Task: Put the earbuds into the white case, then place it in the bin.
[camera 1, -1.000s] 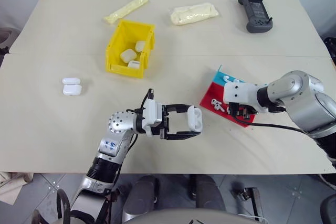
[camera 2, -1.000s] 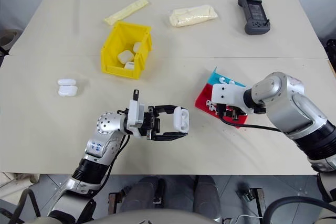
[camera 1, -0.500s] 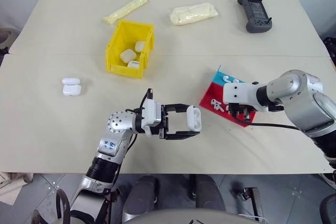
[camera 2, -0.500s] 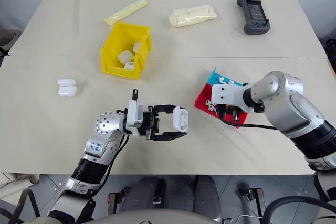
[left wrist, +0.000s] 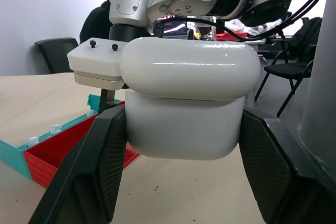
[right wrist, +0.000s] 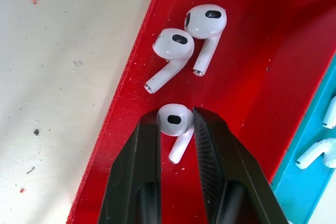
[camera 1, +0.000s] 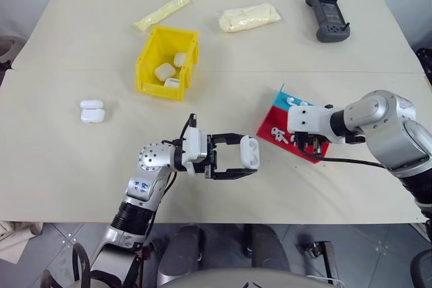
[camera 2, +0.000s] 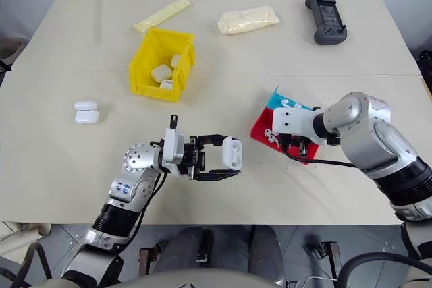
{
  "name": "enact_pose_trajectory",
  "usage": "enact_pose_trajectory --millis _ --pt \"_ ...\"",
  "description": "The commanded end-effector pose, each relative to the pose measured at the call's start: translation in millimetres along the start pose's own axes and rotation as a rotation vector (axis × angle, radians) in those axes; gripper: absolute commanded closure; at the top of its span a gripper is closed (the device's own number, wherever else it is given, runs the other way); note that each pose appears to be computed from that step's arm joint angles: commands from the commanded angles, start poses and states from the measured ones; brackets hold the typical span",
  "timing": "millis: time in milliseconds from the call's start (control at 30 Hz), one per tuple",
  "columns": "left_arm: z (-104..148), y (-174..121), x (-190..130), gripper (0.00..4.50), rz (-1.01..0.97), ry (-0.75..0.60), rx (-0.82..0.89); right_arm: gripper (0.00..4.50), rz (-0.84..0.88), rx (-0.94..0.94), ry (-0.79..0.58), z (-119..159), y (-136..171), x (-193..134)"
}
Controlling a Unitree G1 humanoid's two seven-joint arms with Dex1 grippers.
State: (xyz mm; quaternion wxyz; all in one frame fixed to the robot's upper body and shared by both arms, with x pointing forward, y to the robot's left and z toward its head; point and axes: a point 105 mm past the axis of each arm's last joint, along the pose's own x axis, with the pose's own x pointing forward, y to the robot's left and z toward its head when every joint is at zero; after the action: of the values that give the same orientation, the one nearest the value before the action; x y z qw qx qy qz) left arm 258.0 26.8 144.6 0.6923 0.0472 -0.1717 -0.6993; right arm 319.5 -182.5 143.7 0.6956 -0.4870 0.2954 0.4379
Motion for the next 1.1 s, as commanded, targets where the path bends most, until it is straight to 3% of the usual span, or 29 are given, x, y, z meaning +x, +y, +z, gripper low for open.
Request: enact_pose_trajectory --millis 33,200,433,567,767,867,1100 --pt "7 1 2 1.71 -0.014 -0.031 0.023 3.96 -0.034 0.024 -0.007 -3 -3 -10" --pt "7 2 2 1.71 -0.026 -0.031 0.025 3.96 -0.063 0.052 -0.018 -4 -3 -12" --pt "11 2 -3 1.71 -0.052 -0.055 0.019 3.96 -0.151 0.133 -0.200 11 -7 -57" --pt "16 3 -7 1.71 -0.080 -0.084 0.021 3.96 -0.222 0.194 -0.407 15 -2 -77" --pt "20 4 -9 1.71 -0.115 -0.090 -0.002 3.96 -0.232 0.377 -0.984 46 27 -101" --pt "23 4 -13 1.71 -0.134 -0.084 -0.018 3.96 -0.202 0.529 -1.180 57 40 -104" --pt "24 7 -14 1.71 -0.156 -0.044 -0.086 3.96 -0.158 0.607 -1.393 95 72 -89"
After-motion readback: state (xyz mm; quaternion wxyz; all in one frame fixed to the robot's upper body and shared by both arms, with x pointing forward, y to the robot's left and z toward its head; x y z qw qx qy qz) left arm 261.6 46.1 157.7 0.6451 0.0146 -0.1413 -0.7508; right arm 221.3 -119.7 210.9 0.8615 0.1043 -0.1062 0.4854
